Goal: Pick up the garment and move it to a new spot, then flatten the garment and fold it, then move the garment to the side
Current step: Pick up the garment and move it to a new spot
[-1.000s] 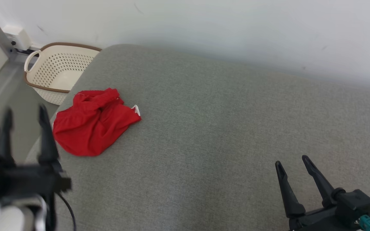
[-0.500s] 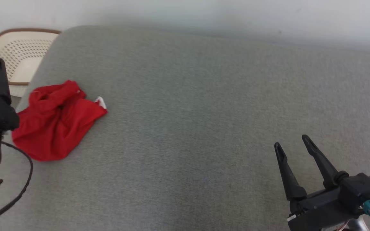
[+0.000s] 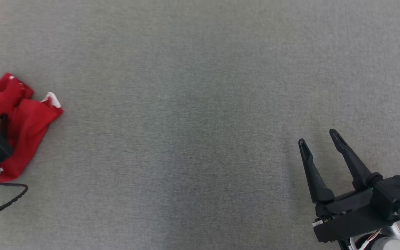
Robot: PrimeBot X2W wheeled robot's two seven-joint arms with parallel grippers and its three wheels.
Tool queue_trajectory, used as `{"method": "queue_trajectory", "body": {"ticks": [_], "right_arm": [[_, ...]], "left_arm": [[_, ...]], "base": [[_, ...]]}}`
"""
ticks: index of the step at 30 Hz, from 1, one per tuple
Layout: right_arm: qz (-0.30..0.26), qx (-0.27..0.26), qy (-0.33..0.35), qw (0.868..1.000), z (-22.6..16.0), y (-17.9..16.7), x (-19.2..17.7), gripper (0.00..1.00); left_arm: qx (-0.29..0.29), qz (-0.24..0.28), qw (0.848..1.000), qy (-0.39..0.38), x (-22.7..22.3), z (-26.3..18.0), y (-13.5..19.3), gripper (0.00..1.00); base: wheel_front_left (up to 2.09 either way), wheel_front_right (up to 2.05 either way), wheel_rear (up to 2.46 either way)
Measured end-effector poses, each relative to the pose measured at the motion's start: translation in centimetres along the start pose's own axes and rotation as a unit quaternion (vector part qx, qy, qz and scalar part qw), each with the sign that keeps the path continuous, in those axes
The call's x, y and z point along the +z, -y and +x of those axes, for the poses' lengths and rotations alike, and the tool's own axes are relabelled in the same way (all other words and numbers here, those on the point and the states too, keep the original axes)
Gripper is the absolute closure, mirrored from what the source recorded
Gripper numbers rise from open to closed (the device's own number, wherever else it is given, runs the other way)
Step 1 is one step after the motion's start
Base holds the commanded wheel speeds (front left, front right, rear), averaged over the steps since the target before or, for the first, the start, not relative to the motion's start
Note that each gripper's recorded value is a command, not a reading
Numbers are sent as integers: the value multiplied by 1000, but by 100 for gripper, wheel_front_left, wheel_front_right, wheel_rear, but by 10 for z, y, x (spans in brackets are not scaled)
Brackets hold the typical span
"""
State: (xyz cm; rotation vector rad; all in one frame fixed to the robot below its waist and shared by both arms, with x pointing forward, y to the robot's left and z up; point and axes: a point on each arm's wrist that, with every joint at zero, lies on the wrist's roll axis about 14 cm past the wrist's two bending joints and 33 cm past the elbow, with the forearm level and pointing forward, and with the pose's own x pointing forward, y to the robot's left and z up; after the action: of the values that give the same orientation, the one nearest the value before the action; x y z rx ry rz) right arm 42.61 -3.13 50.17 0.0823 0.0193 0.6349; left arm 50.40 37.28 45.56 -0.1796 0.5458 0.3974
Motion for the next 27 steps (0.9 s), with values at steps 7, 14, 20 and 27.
{"method": "queue_trajectory", "body": {"ticks": [7, 14, 20, 27], "right_arm": [[7, -25, -17, 1000, -3, 19, -16, 0], [4, -36, -20, 999, -6, 25, -17, 0], [4, -33, -9, 999, -8, 17, -6, 0], [3, -34, 10, 999, -14, 6, 12, 0]], "left_arm": [[2, -8, 1000, -26, -25, 28, 8, 100], [-13, 10, 999, 40, 6, 29, 18, 100], [-28, 33, 980, 193, 94, -3, 23, 100], [-54, 47, 944, 322, 150, -62, 40, 100]], "base": [[0, 0, 0], [0, 0, 0], [0, 0, 0], [0, 0, 0]]}}
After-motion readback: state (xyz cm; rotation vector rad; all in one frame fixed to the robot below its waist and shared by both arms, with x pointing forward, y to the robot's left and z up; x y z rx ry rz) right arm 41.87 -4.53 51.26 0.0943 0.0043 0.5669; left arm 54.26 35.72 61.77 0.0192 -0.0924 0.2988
